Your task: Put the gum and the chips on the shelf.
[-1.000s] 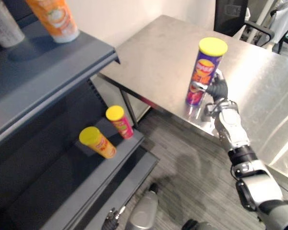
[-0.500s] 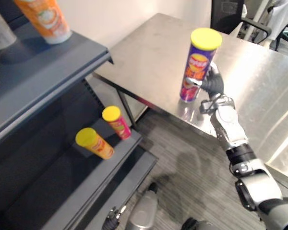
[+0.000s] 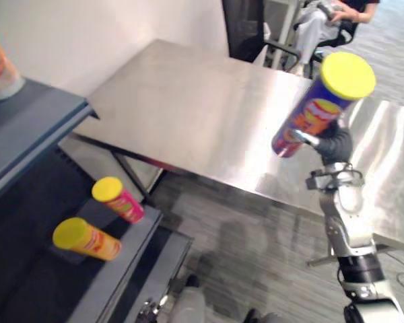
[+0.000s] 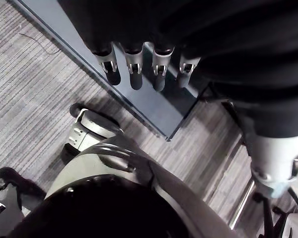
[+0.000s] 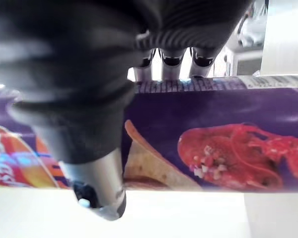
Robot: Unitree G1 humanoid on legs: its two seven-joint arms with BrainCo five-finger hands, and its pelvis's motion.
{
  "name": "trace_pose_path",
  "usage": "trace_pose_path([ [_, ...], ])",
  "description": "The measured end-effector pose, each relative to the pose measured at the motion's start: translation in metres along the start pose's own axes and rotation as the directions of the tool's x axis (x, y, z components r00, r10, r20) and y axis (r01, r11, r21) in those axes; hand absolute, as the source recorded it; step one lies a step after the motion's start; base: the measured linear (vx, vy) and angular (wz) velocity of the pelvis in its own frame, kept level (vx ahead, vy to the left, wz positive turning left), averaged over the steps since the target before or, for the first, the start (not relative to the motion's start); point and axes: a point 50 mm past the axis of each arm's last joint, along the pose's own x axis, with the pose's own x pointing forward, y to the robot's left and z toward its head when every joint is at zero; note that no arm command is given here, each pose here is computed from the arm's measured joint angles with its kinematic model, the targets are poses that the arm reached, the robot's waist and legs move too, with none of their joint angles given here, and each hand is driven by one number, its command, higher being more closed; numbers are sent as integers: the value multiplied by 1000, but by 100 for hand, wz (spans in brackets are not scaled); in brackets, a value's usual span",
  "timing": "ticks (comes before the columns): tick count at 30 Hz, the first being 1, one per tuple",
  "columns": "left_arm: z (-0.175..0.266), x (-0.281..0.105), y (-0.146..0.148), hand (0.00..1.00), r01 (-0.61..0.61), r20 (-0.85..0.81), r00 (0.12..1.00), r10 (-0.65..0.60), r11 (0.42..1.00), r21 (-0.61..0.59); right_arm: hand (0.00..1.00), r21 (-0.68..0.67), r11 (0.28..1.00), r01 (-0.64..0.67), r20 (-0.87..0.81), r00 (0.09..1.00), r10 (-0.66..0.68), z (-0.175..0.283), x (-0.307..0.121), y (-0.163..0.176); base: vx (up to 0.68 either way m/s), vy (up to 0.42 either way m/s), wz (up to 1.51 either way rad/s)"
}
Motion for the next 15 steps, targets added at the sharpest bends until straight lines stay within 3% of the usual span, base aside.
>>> trace_pose_path([
  [8,-13,-7,9,0,-40,-38,999,39,999,-7,100,-61,996,70,-86,993,-75,-3,-42,-47,10,24,-22],
  [15,-15,-7,9,0,-47,-47,998,47,999,-4,100,-58,992,115,-155,980,-123,-10,-66,-61,41,13,-14],
])
